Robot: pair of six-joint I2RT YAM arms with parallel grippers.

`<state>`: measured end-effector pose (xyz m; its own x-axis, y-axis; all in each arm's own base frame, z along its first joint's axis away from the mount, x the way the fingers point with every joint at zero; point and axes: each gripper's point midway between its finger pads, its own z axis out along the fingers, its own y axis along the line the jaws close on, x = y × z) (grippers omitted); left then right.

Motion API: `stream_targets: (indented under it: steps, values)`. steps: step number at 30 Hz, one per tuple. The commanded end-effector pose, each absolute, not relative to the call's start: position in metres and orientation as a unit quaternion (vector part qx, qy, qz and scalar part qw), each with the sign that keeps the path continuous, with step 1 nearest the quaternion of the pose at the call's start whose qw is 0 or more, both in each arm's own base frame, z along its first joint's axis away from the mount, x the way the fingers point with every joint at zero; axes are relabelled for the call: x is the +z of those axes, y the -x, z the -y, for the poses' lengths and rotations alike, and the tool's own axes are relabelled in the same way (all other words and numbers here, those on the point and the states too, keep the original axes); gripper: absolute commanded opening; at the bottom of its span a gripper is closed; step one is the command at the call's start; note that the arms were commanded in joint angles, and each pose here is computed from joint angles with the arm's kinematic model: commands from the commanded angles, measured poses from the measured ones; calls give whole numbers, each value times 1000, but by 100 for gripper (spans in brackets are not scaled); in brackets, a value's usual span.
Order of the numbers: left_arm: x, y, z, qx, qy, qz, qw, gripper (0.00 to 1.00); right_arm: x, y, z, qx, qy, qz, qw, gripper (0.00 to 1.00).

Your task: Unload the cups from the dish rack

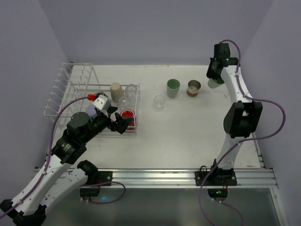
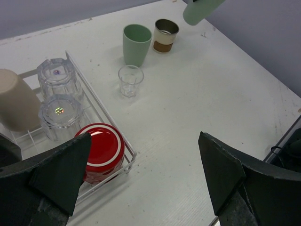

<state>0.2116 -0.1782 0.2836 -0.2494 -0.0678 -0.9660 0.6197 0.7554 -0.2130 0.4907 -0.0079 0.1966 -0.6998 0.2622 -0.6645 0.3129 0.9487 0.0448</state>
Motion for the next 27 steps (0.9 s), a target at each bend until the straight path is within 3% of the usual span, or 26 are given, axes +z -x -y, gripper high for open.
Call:
stream_targets:
  steps: [1, 13, 16, 21, 27]
  values:
    - [285, -213, 174, -280, -188, -732, 592, 100, 176, -487, -1, -16, -129, -943, 307, 0]
    - [283, -217, 171, -270, -183, -736, 594, 100, 127, -497, 4, -18, -127, -958, 255, 6]
    - [282, -218, 171, -268, -182, -738, 592, 100, 123, -499, 4, -20, -126, -959, 253, 12]
    - [280, -220, 170, -262, -180, -741, 591, 100, 131, -501, 2, -10, -131, -954, 269, 36]
    - [278, -224, 167, -255, -172, -745, 592, 100, 183, -501, -2, 8, -133, -934, 331, 45]
